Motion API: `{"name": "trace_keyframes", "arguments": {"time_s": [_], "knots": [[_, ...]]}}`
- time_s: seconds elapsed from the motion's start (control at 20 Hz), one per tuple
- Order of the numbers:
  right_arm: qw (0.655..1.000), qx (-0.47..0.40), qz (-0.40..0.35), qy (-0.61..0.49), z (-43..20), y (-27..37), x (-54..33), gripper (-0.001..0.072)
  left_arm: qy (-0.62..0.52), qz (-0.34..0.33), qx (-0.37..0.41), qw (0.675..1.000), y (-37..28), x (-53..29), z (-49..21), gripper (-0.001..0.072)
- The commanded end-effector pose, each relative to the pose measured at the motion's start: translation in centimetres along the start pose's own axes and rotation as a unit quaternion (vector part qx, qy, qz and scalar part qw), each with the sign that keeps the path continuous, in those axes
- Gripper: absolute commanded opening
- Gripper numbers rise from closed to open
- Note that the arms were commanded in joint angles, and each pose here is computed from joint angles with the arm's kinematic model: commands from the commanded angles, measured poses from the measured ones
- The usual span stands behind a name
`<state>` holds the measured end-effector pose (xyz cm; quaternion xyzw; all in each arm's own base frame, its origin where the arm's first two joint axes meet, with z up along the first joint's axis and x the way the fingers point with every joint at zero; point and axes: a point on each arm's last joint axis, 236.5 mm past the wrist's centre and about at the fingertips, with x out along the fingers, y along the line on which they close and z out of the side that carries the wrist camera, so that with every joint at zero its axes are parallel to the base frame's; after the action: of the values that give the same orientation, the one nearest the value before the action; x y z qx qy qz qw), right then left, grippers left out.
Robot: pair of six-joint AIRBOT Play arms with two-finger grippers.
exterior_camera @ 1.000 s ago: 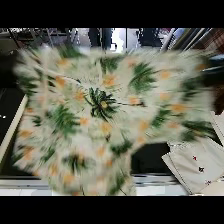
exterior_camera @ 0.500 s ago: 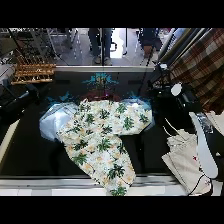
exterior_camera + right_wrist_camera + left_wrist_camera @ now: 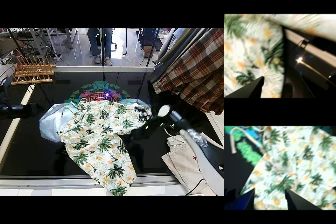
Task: Fold the clothes and pants, and hang the long-sleeved shirts on hangers.
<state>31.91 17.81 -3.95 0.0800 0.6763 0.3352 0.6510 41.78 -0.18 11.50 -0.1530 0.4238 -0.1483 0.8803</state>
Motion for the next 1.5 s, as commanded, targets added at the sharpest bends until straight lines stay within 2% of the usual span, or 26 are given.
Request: {"name": "trace_keyframes", "arguments": {"time_s": [0.0,0.15,0.25,0.35,0.4,0.45,0.5,0.65,0.7,0.8,0.85,0.95,1.0,1.1,1.45], "knots": [[1.0,-0.004,0.009,0.023,-2.2,2.1,5.1,0.0536,0.045,0.062,0.045,0.996,0.1,-1.7,-2.3,0.0396],[1.0,-0.002,-0.002,0.026,-1.1,1.7,7.7,0.0534,0.068,0.042,0.064,0.995,-2.0,-0.9,-3.3,0.0396],[1.0,0.005,-0.008,0.019,-0.1,1.1,8.3,0.049,0.078,0.03,0.078,0.993,-3.3,-0.4,-3.8,0.0396],[1.0,0.003,-0.012,0.01,1.0,0.8,8.2,0.0258,0.086,0.02,0.091,0.992,-4.5,0.0,-4.2,0.0396],[1.0,-0.003,-0.017,0.007,1.5,0.7,8.1,0.0195,0.089,0.015,0.097,0.991,-5.1,0.2,-4.4,0.0396],[0.999,-0.016,-0.031,0.002,2.3,0.2,7.6,0.0049,0.093,0.011,0.101,0.99,-5.5,0.5,-4.6,0.0397],[0.998,-0.031,-0.062,-0.009,3.6,-0.8,6.7,0.0008,0.101,0.007,0.103,0.989,-5.7,0.9,-4.9,0.0396],[0.974,-0.064,-0.2,-0.084,9.8,-5.2,0.1,0.0005,0.139,-0.005,0.101,0.985,-5.9,3.1,-6.4,0.0396],[0.968,-0.064,-0.213,-0.118,11.9,-5.6,-2.5,0.0005,0.155,-0.009,0.099,0.983,-5.8,4.2,-7.1,0.0397],[0.976,-0.067,-0.169,-0.124,12.4,-4.6,-4.5,0.0009,0.189,-0.016,0.092,0.977,-5.5,6.4,-8.6,0.0397],[0.985,-0.072,-0.123,-0.1,11.1,-3.4,-4.0,0.0072,0.203,-0.018,0.089,0.975,-5.3,7.3,-9.2,0.0397],[0.997,-0.067,-0.037,-0.031,7.4,-1.2,-2.2,0.0449,0.215,-0.019,0.084,0.973,-5.0,8.0,-9.8,0.0397],[0.998,-0.07,-0.008,0.003,5.6,-0.3,-1.0,0.0472,0.215,-0.019,0.083,0.973,-4.9,8.0,-9.8,0.0397],[0.995,-0.081,0.022,0.046,3.3,0.7,1.7,0.0472,0.21,-0.018,0.084,0.974,-5.0,7.8,-9.6,0.0397],[0.996,-0.077,0.005,0.05,3.9,-0.3,8.2,0.0461,0.195,-0.017,0.092,0.976,-5.5,6.8,-8.9,0.0397]]}}
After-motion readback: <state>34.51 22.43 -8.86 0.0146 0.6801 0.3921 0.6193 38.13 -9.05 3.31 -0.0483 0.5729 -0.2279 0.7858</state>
